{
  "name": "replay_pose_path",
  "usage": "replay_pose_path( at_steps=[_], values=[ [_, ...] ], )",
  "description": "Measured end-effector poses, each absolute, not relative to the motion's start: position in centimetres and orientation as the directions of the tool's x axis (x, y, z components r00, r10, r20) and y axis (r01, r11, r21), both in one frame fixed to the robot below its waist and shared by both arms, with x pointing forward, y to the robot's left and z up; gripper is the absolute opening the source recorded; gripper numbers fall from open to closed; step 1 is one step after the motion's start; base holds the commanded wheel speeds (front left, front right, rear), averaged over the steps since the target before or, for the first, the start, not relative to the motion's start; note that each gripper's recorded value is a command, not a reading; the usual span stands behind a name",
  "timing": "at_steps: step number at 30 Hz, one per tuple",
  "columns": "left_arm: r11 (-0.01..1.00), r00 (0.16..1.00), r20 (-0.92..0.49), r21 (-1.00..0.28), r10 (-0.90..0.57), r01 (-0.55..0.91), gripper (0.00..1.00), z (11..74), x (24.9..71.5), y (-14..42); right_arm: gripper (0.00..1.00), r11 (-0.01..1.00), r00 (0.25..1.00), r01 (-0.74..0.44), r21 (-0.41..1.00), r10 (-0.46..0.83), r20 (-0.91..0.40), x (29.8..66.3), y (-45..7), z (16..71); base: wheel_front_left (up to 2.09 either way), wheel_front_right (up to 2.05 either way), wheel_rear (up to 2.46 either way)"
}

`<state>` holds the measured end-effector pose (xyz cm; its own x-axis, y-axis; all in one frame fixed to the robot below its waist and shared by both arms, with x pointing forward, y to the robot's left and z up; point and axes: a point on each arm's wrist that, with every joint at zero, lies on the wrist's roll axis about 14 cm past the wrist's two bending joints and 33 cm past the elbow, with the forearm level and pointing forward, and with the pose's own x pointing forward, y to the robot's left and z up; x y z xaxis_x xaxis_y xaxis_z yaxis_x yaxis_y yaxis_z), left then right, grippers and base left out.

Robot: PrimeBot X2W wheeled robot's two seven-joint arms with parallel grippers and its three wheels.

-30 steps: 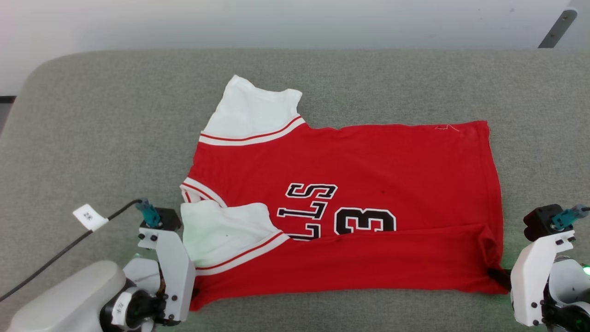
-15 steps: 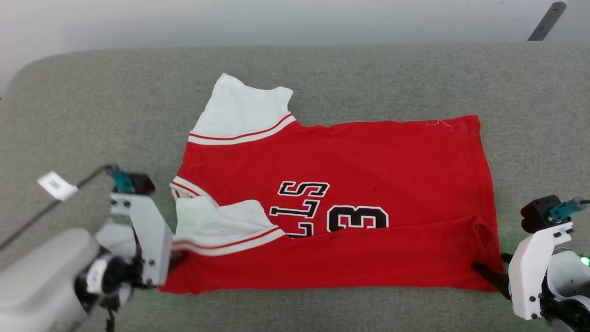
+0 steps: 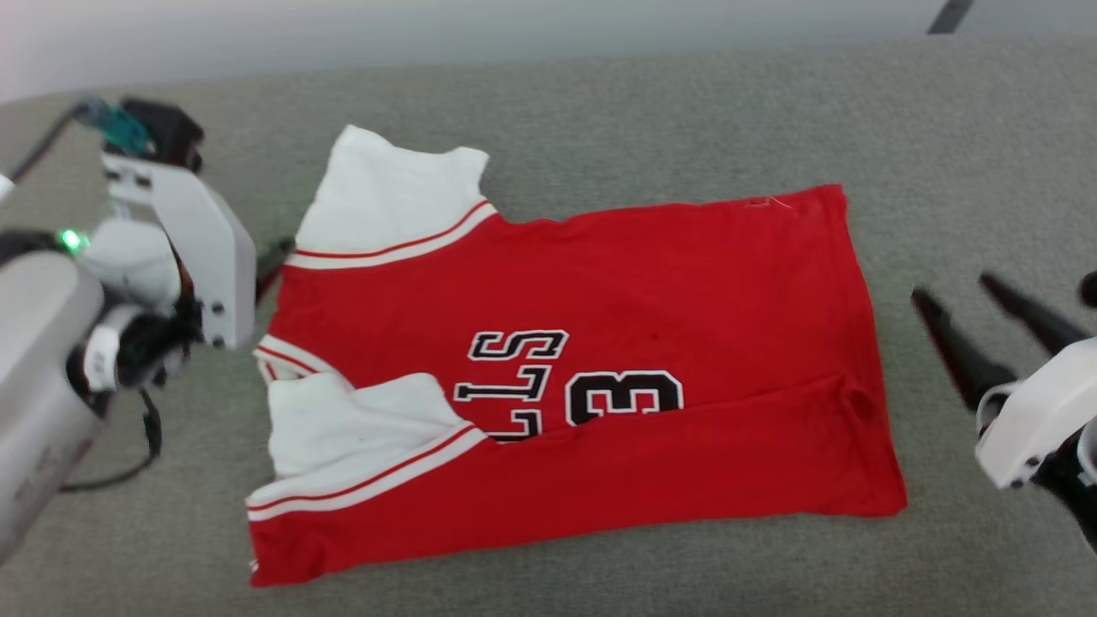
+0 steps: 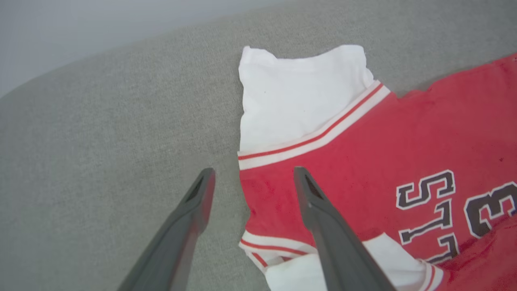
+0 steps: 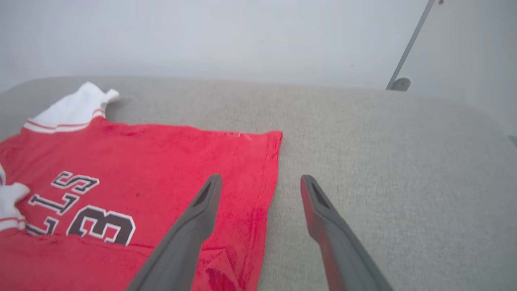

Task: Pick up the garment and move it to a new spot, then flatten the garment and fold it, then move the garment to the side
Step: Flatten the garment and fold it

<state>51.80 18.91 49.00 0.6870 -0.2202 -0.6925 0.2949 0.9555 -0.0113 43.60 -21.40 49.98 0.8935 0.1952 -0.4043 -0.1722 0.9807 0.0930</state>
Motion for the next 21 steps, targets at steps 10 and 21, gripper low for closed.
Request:
replay_pose_path(
  at_steps=[10, 21],
  values=[
    [0.941, 0.779, -0.574, 0.043, -0.252, 0.336, 1.0, 50.2, 59.1, 16.8, 1.0, 0.995, 0.995, -0.095, 0.03, 0.095, -0.027, 44.8, -22.6, 56.4, 0.0, 0.0, 0.0],
    [0.919, 0.706, -0.66, 0.056, -0.258, 0.389, 1.0, 45.1, 63.0, 14.7, 1.0, 0.999, 0.998, -0.01, 0.037, 0.013, -0.058, 44.6, -24.1, 53.3, 0.0, 0.0, 0.0]
  ],
)
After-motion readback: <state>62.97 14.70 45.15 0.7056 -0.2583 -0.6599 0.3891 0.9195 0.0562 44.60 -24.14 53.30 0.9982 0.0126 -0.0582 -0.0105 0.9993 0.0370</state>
